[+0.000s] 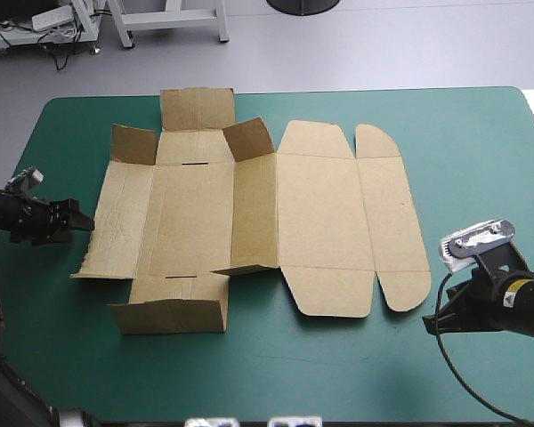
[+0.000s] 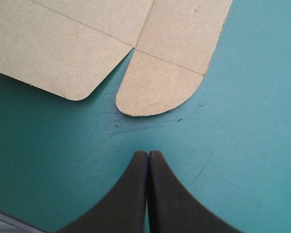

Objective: Fold the box

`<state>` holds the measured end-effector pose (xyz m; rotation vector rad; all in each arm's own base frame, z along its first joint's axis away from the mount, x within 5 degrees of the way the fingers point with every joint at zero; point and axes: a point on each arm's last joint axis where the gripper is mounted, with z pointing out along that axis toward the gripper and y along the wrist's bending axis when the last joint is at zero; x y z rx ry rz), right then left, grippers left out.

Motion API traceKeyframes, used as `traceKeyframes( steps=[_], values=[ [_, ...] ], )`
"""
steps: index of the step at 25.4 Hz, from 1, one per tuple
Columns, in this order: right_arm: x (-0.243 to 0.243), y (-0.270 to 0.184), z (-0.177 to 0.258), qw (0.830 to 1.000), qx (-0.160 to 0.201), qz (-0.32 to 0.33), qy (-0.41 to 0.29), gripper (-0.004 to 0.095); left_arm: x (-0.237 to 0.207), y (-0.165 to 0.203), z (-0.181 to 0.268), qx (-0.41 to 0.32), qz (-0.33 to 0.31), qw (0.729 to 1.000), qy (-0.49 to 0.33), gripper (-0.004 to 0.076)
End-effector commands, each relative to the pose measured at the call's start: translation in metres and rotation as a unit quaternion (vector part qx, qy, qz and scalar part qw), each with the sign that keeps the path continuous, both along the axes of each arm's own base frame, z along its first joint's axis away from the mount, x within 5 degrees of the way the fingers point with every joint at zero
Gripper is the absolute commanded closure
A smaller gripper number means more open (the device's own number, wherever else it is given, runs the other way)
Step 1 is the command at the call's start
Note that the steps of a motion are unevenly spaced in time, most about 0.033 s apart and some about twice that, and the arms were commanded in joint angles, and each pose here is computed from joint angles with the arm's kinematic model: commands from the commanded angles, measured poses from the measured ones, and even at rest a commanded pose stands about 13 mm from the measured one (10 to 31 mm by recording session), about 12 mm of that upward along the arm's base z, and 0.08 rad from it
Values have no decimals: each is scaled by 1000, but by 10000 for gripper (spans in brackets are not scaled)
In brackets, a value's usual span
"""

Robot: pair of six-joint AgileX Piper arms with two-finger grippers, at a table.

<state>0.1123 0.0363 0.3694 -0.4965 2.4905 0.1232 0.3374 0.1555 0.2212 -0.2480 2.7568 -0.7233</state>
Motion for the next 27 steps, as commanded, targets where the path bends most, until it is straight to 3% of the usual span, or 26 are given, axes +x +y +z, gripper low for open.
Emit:
traceKeyframes(
  steps=[1,21,23,27],
  values=[
    [1,1,11,1000,8,4,-28,928,1,-9,18,-52,-17,998,-23,268],
    [1,2,11,1000,15,3,-28,928,2,-73,-17,-127,-93,988,6,279],
    [1,2,11,999,15,3,-29,928,4,-81,-17,-125,-105,987,8,332],
    [1,3,11,999,22,5,-27,928,7,-81,-21,-91,-102,991,6,525]
  ],
)
